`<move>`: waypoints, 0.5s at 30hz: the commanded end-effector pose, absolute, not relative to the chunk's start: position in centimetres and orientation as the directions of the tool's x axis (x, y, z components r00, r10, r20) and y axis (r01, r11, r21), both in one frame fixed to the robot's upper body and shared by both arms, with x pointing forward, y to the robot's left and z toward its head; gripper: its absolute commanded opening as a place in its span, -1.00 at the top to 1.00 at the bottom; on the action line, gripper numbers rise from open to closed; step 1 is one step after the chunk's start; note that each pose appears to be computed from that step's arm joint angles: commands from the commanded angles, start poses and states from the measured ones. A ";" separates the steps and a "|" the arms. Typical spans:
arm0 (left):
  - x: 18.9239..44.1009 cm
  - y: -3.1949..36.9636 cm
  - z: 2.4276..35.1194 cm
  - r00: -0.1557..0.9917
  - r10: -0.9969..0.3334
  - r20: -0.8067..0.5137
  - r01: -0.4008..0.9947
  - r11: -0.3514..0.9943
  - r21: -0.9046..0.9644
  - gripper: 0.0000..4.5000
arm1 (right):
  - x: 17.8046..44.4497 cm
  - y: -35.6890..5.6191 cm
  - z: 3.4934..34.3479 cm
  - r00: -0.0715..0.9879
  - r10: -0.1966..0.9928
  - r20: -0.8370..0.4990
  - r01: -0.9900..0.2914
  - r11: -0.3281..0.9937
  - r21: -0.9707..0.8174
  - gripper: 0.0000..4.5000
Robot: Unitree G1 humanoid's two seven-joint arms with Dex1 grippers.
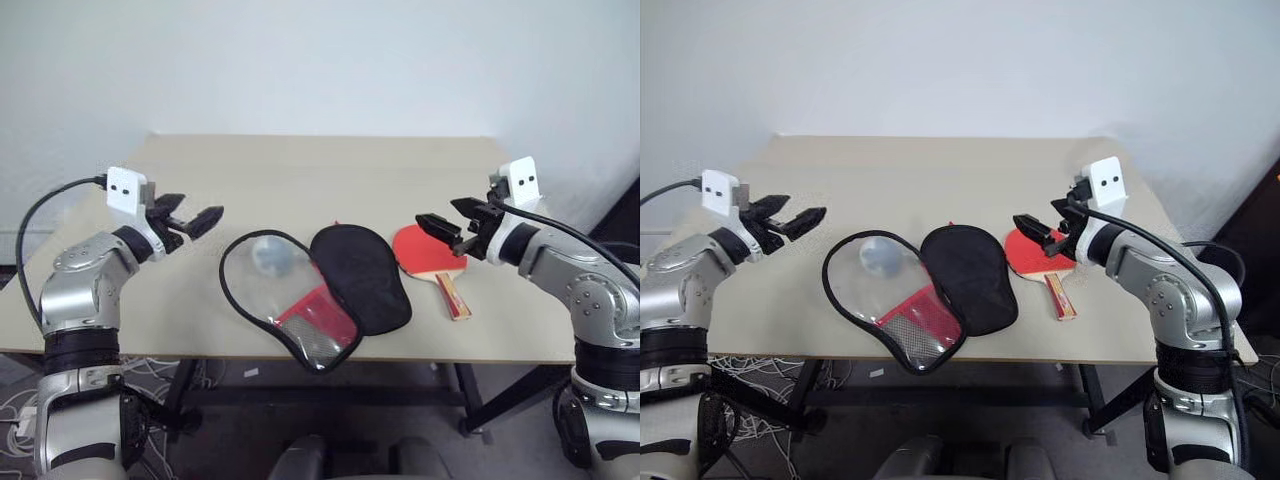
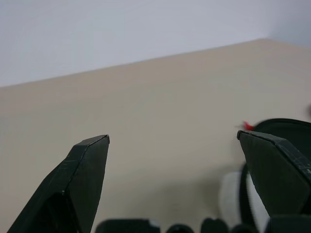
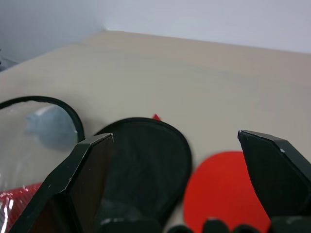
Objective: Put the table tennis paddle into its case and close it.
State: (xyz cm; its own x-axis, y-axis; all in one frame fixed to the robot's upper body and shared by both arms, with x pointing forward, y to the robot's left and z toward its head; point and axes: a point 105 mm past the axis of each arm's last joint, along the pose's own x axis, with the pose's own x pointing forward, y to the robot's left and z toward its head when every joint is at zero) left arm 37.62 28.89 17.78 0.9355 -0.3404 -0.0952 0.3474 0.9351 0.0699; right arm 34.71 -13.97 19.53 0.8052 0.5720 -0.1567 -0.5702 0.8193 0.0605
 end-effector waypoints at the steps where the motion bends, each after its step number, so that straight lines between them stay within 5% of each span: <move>1: 37.6 29.7 19.9 0.945 -0.322 -0.055 0.327 0.938 0.113 -1.00 | 35.1 -13.4 21.2 0.818 0.570 -0.078 -0.569 0.821 0.038 -0.99; 15: 39.0 28.9 21.9 0.911 -0.409 -0.048 0.411 0.894 0.178 -1.00 | 34.0 -14.4 20.6 0.854 0.512 -0.093 -0.509 0.859 0.057 -0.99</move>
